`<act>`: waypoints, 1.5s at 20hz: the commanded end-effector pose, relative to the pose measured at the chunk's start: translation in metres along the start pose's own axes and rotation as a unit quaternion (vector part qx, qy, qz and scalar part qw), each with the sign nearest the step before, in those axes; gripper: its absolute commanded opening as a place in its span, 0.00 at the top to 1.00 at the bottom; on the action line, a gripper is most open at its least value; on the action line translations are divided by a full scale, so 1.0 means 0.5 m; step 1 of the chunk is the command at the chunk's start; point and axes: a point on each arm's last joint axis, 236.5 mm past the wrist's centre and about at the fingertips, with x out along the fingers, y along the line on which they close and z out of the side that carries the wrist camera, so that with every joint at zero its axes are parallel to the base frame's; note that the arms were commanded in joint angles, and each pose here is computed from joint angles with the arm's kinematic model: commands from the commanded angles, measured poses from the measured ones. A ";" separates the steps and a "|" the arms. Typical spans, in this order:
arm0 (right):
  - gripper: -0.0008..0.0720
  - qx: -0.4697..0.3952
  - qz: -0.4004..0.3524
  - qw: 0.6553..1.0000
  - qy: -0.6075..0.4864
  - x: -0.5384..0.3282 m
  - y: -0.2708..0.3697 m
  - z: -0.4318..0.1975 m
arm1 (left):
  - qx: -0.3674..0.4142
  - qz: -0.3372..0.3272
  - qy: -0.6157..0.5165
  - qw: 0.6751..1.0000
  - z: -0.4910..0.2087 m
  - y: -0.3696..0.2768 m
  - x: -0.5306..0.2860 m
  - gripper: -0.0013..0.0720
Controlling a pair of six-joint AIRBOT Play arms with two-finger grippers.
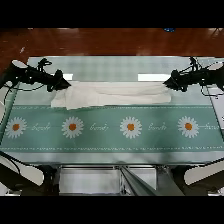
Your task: Fold the shirts.
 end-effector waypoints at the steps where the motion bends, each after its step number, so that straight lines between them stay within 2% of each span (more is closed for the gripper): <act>1: 0.42 -0.002 0.000 1.000 -0.002 -0.009 -0.001 0.016 | 0.003 -0.001 0.024 1.000 -0.004 0.005 -0.004 0.30; 5: 0.43 -0.008 -0.002 1.000 -0.021 -0.152 -0.016 0.041 | -0.006 0.079 0.038 0.996 -0.010 0.065 -0.186 0.30; 8: 0.43 0.003 -0.081 0.996 -0.046 -0.230 -0.094 0.034 | 0.029 0.144 -0.062 0.987 0.009 0.076 -0.325 0.30; 10: 0.43 0.019 -0.092 0.995 -0.038 -0.207 -0.121 0.007 | 0.054 0.150 -0.145 0.976 0.004 0.041 -0.356 0.30; 14: 0.43 0.061 -0.049 0.996 -0.039 -0.106 -0.121 -0.026 | 0.101 0.148 -0.239 0.954 -0.111 -0.004 -0.289 0.30; 18: 0.43 0.080 -0.024 0.996 0.002 -0.025 -0.112 -0.050 | 0.140 0.133 -0.208 0.959 -0.233 -0.024 -0.192 0.30; 23: 0.43 0.076 0.021 0.996 0.033 0.060 -0.061 -0.074 | 0.155 0.093 -0.199 0.963 -0.248 -0.086 -0.140 0.30; 24: 0.52 0.065 0.029 0.997 0.028 0.069 -0.043 -0.071 | 0.153 0.087 -0.200 0.964 -0.247 -0.094 -0.134 0.30; 25: 0.73 0.055 0.037 0.997 0.027 0.070 -0.025 -0.068 | 0.152 0.083 -0.198 0.965 -0.248 -0.098 -0.126 0.30; 26: 0.97 0.039 0.051 0.998 0.029 0.061 -0.006 -0.064 | 0.148 0.078 -0.194 0.967 -0.250 -0.100 -0.120 0.35; 27: 0.96 0.024 0.058 0.998 0.028 0.046 0.010 -0.060 | 0.145 0.076 -0.190 0.968 -0.252 -0.100 -0.116 0.68; 28: 0.96 0.014 0.055 0.998 0.020 0.019 0.015 -0.055 | 0.147 0.076 -0.190 0.968 -0.252 -0.101 -0.116 0.94; 30: 0.96 -0.028 0.021 0.999 0.016 -0.047 0.012 -0.063 | 0.168 0.066 -0.188 0.965 -0.255 -0.115 -0.113 0.94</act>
